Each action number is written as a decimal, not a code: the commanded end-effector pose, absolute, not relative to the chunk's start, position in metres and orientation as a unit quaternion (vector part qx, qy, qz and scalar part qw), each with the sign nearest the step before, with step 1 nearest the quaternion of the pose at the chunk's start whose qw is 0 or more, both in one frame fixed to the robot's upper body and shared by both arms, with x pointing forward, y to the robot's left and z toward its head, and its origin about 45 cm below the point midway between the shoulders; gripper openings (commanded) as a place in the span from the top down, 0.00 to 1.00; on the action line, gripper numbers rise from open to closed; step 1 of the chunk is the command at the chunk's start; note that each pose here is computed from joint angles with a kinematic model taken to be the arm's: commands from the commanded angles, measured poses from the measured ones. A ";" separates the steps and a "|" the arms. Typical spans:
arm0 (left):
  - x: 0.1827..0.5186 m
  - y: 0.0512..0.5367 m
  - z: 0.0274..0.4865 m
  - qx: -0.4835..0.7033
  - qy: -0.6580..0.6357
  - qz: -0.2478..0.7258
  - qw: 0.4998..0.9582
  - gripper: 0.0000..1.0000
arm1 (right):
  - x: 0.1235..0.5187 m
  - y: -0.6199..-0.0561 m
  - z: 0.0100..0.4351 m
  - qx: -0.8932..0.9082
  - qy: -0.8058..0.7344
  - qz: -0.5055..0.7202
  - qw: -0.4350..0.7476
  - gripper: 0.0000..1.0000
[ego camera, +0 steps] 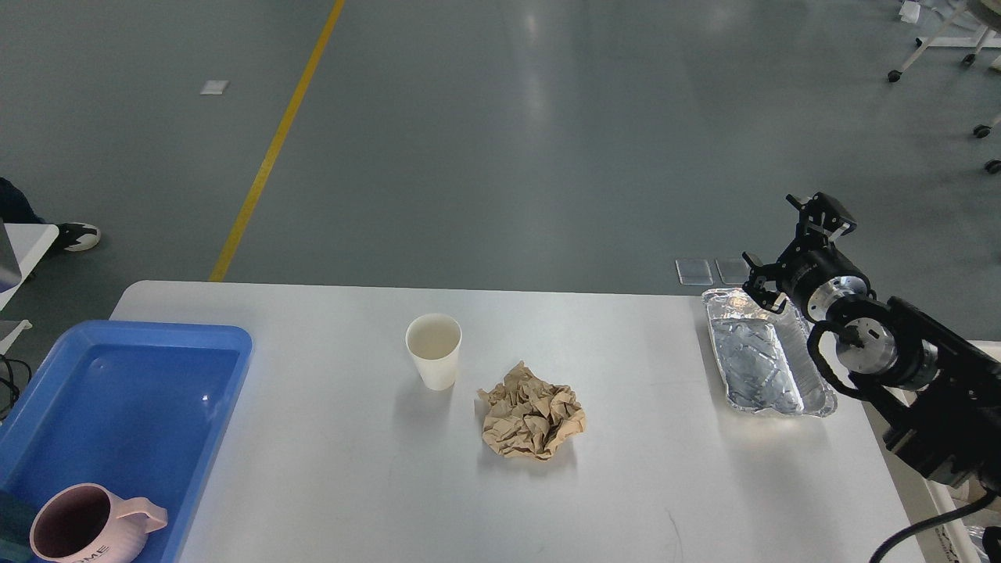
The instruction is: Tidy desktop
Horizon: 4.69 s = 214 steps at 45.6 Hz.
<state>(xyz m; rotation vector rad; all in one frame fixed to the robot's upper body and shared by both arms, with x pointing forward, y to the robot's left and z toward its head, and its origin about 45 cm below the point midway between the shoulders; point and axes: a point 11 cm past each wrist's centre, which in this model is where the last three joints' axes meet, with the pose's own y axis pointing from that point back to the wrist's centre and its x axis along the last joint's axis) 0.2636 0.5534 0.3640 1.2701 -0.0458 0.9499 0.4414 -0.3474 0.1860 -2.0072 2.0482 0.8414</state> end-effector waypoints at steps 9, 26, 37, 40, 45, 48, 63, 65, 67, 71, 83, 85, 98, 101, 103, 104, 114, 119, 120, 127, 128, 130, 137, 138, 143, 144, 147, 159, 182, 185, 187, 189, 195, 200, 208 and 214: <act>0.312 0.524 0.305 0.562 -0.056 0.413 0.715 1.00 | 0.439 -0.351 0.183 -0.667 0.686 0.281 0.073 0.00; 0.327 0.514 0.225 0.552 -0.089 0.416 0.718 1.00 | 0.438 -0.350 0.182 -0.667 0.686 0.283 0.072 0.00; 0.340 0.511 0.198 0.548 -0.112 0.418 0.716 1.00 | 0.438 -0.349 0.181 -0.668 0.685 0.283 0.071 0.00; 0.345 0.511 0.193 0.548 -0.116 0.420 0.714 1.00 | 0.438 -0.349 0.181 -0.668 0.685 0.283 0.071 0.00; 0.348 0.509 0.176 0.552 -0.103 0.425 0.710 1.00 | 0.438 -0.350 0.181 -0.667 0.685 0.283 0.071 0.00; 0.345 0.514 0.168 0.556 -0.084 0.434 0.704 1.00 | 0.438 -0.350 0.180 -0.667 0.685 0.283 0.070 0.00; 0.309 0.535 0.137 0.599 -0.020 0.431 0.675 1.00 | 0.438 -0.347 0.180 -0.668 0.683 0.285 0.072 0.00; 0.308 0.539 0.136 0.600 -0.018 0.435 0.671 1.00 | 0.438 -0.346 0.179 -0.669 0.683 0.286 0.072 0.00; 0.308 0.541 0.136 0.600 -0.017 0.440 0.668 1.00 | 0.438 -0.345 0.180 -0.669 0.682 0.286 0.072 0.00; 0.311 0.538 0.129 0.603 -0.013 0.439 0.666 1.00 | 0.438 -0.345 0.179 -0.669 0.682 0.287 0.071 0.00; 0.305 0.539 0.110 0.617 0.009 0.446 0.648 1.00 | 0.437 -0.346 0.177 -0.668 0.683 0.288 0.070 0.00; 0.306 0.539 0.108 0.617 0.009 0.447 0.647 1.00 | 0.437 -0.346 0.177 -0.668 0.683 0.288 0.070 0.00; 0.308 0.539 0.106 0.620 0.008 0.448 0.644 0.95 | 0.437 -0.345 0.178 -0.668 0.682 0.288 0.070 0.00; 0.308 0.539 0.104 0.622 0.009 0.447 0.643 0.93 | 0.437 -0.345 0.178 -0.668 0.682 0.288 0.070 0.00; 0.310 0.534 0.101 0.622 0.008 0.444 0.645 0.92 | 0.437 -0.345 0.178 -0.669 0.682 0.288 0.070 0.00; 0.310 0.534 0.100 0.623 0.007 0.443 0.645 0.92 | 0.437 -0.344 0.178 -0.669 0.682 0.288 0.071 0.00; 0.315 0.527 0.095 0.623 0.004 0.439 0.647 0.91 | 0.437 -0.347 0.178 -0.668 0.683 0.286 0.070 0.00; 0.316 0.527 0.096 0.620 0.003 0.442 0.648 0.79 | 0.437 -0.346 0.178 -0.668 0.683 0.286 0.070 0.00; 0.316 0.527 0.097 0.618 0.002 0.443 0.649 0.75 | 0.437 -0.345 0.178 -0.669 0.682 0.287 0.070 0.00; 0.316 0.526 0.097 0.615 0.008 0.436 0.657 0.64 | 0.437 -0.345 0.178 -0.669 0.682 0.288 0.070 0.00; 0.315 0.527 0.098 0.615 0.011 0.436 0.657 0.62 | 0.437 -0.345 0.178 -0.669 0.682 0.288 0.070 0.00; 0.315 0.527 0.099 0.613 0.014 0.434 0.660 0.55 | 0.437 -0.345 0.178 -0.669 0.682 0.287 0.070 0.00; 0.321 0.523 0.107 0.593 0.020 0.432 0.679 0.32 | 0.437 -0.345 0.178 -0.669 0.682 0.287 0.070 0.00; 0.322 0.525 0.110 0.589 0.021 0.435 0.681 0.29 | 0.437 -0.345 0.178 -0.669 0.682 0.287 0.070 0.00; 0.330 0.531 0.128 0.569 0.034 0.449 0.688 0.23 | 0.437 -0.345 0.179 -0.669 0.682 0.287 0.071 0.00; 0.331 0.532 0.132 0.565 0.037 0.451 0.689 0.23 | 0.437 -0.345 0.179 -0.669 0.682 0.287 0.071 0.00; 0.343 0.530 0.148 0.549 0.039 0.456 0.699 0.22 | 0.437 -0.345 0.179 -0.670 0.682 0.287 0.071 0.00; 0.412 0.503 0.231 0.449 -0.035 0.505 0.737 0.01 | 0.438 -0.345 0.180 -0.669 0.682 0.286 0.071 0.00; 0.478 0.408 0.281 0.030 0.067 0.603 0.795 0.01 | 0.439 -0.347 0.182 -0.670 0.683 0.283 0.072 0.00; 0.479 0.396 0.271 0.004 0.090 0.599 0.796 0.01 | 0.439 -0.347 0.182 -0.670 0.683 0.282 0.072 0.00; 0.479 0.386 0.265 -0.006 0.102 0.594 0.798 0.01 | 0.439 -0.347 0.182 -0.670 0.683 0.282 0.072 0.00; 0.479 0.378 0.257 -0.016 0.114 0.591 0.798 0.01 | 0.439 -0.346 0.183 -0.670 0.682 0.283 0.072 0.00; 0.476 0.362 0.241 -0.072 0.154 0.589 0.790 0.01 | 0.439 -0.346 0.182 -0.671 0.682 0.283 0.072 0.00; 0.477 0.352 0.238 -0.140 0.185 0.587 0.776 0.01 | 0.439 -0.344 0.182 -0.671 0.682 0.284 0.072 0.00; 0.469 0.327 0.208 -0.168 0.242 0.574 0.764 0.01 | 0.439 -0.344 0.181 -0.671 0.681 0.284 0.071 0.00; 0.459 0.318 0.193 -0.176 0.259 0.557 0.769 0.01 | 0.439 -0.345 0.182 -0.672 0.681 0.283 0.071 0.00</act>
